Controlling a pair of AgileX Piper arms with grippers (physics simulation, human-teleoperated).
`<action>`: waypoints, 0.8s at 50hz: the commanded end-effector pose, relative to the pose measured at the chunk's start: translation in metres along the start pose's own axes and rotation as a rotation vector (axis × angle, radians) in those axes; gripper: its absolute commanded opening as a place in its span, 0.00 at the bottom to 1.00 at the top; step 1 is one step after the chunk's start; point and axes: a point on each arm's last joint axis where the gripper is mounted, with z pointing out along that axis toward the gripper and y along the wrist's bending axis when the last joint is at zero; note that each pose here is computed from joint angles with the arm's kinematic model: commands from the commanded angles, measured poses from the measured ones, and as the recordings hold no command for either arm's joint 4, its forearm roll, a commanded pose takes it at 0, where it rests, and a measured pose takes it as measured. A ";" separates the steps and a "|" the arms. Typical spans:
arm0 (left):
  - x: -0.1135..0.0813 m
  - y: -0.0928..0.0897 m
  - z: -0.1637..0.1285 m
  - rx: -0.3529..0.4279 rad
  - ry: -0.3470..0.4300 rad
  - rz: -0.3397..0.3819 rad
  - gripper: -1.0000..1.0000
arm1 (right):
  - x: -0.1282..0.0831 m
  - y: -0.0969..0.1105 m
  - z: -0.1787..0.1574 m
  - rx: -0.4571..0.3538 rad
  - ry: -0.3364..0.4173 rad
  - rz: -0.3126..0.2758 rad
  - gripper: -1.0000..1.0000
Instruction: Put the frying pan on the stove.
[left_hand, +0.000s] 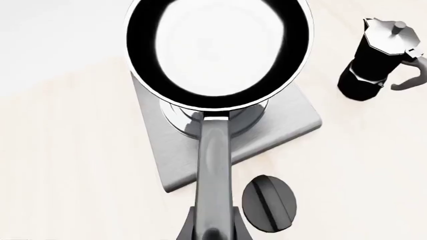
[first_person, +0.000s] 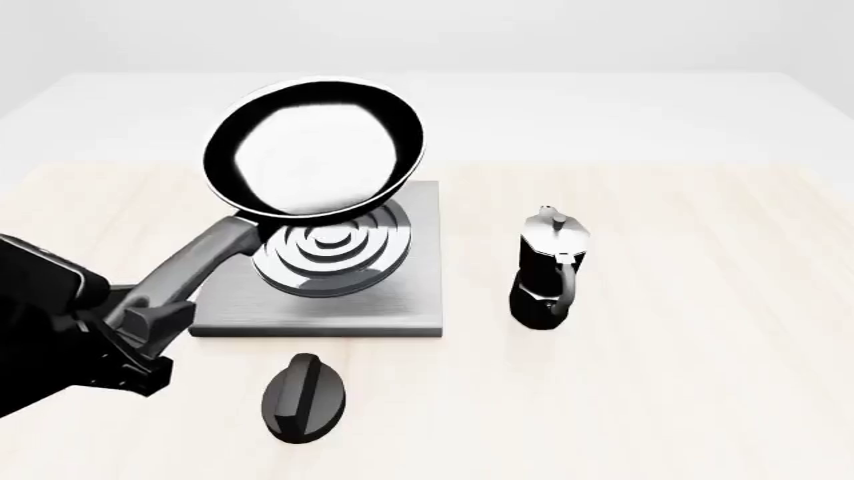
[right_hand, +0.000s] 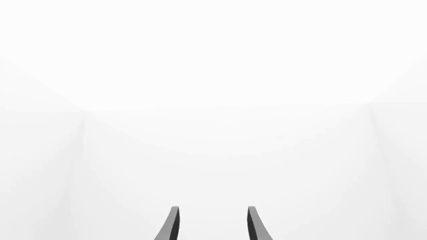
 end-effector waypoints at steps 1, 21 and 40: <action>-0.005 0.001 0.004 -0.003 -0.031 -0.006 0.00 | 0.000 0.000 0.000 -0.001 0.001 -0.002 1.00; -0.004 0.000 0.015 0.002 -0.012 -0.004 0.00 | 0.001 -0.001 0.001 -0.002 0.005 -0.006 1.00; 0.005 -0.001 0.023 0.001 0.004 -0.024 0.00 | 0.004 -0.002 0.004 -0.005 0.013 -0.013 1.00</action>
